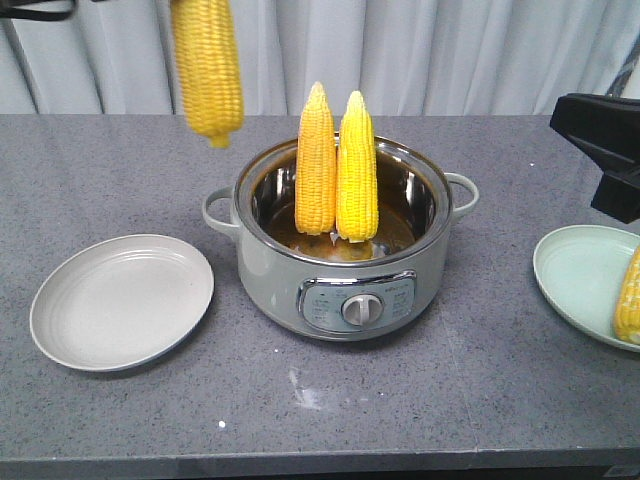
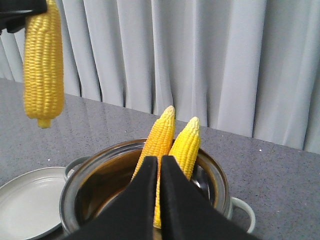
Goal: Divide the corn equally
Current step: 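Lift the corn cob with the left gripper and carry it over the beige plate, then lower the cob onto the beige plate and open the left gripper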
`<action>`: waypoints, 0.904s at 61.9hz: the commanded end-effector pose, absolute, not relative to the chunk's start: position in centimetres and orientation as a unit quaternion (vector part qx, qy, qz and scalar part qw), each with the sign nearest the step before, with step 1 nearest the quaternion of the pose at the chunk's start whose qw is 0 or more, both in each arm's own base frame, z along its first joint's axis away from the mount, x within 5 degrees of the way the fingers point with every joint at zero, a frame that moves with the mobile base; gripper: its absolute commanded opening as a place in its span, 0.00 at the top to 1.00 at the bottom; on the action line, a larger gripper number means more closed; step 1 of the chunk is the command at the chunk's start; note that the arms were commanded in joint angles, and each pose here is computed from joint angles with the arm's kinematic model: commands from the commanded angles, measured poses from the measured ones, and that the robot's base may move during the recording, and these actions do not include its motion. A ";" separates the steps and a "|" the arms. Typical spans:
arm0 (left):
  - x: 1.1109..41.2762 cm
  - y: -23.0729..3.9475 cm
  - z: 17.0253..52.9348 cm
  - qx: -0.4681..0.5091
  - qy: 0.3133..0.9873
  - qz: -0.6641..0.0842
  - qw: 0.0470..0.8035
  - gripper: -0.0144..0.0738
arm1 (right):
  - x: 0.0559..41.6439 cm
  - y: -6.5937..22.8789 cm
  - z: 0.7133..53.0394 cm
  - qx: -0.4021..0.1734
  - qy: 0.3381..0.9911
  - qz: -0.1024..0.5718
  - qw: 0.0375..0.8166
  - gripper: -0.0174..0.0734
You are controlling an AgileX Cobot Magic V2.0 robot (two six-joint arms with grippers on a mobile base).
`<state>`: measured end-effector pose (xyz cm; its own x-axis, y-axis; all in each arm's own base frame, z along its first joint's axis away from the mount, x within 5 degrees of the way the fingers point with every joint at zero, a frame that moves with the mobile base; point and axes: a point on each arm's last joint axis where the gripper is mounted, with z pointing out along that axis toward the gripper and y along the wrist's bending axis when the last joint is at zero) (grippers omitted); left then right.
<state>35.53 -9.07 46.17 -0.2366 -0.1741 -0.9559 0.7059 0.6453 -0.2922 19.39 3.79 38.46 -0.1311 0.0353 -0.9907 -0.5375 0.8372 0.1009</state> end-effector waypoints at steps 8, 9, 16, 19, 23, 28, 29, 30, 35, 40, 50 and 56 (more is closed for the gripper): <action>33.8 -6.7 47.4 0.209 0.690 -0.381 0.579 0.85 | 19.1 3.7 40.0 -0.161 0.699 0.231 0.658 0.82; 33.8 -6.4 47.0 0.207 0.694 -0.382 0.574 0.85 | 19.1 3.7 40.0 -0.161 0.699 0.231 0.658 0.82; 34.4 -4.4 44.2 0.180 0.724 -0.384 0.544 0.85 | 19.1 3.7 40.0 -0.161 0.699 0.231 0.658 0.82; 34.5 -3.5 42.7 0.163 0.739 -0.386 0.528 0.85 | 19.1 3.7 40.0 -0.161 0.699 0.231 0.658 0.82; 34.7 -2.3 40.8 0.137 0.756 -0.386 0.510 0.85 | 19.1 3.7 40.0 -0.161 0.699 0.231 0.658 0.82; 34.6 -0.9 38.5 0.105 0.775 -0.386 0.490 0.85 | 19.1 3.7 40.0 -0.161 0.699 0.231 0.658 0.82; 34.6 -0.6 38.0 0.098 0.779 -0.386 0.485 0.85 | 19.1 3.7 40.0 -0.161 0.699 0.231 0.658 0.82; 34.6 -0.5 37.6 0.094 0.781 -0.387 0.481 0.85 | 19.1 3.7 40.0 -0.161 0.699 0.231 0.658 0.82; 34.3 0.3 35.6 0.068 0.795 -0.391 0.459 0.85 | 19.1 3.7 40.0 -0.161 0.699 0.231 0.658 0.82; 33.9 0.6 33.7 0.047 0.806 -0.394 0.438 0.85 | 19.1 3.7 40.0 -0.161 0.699 0.231 0.658 0.82; 33.3 0.8 30.8 0.027 0.823 -0.386 0.415 0.85 | 19.1 3.7 40.0 -0.161 0.699 0.231 0.658 0.82; 33.2 1.1 29.4 0.017 0.833 -0.367 0.414 0.85 | 19.1 3.7 40.0 -0.161 0.699 0.231 0.658 0.82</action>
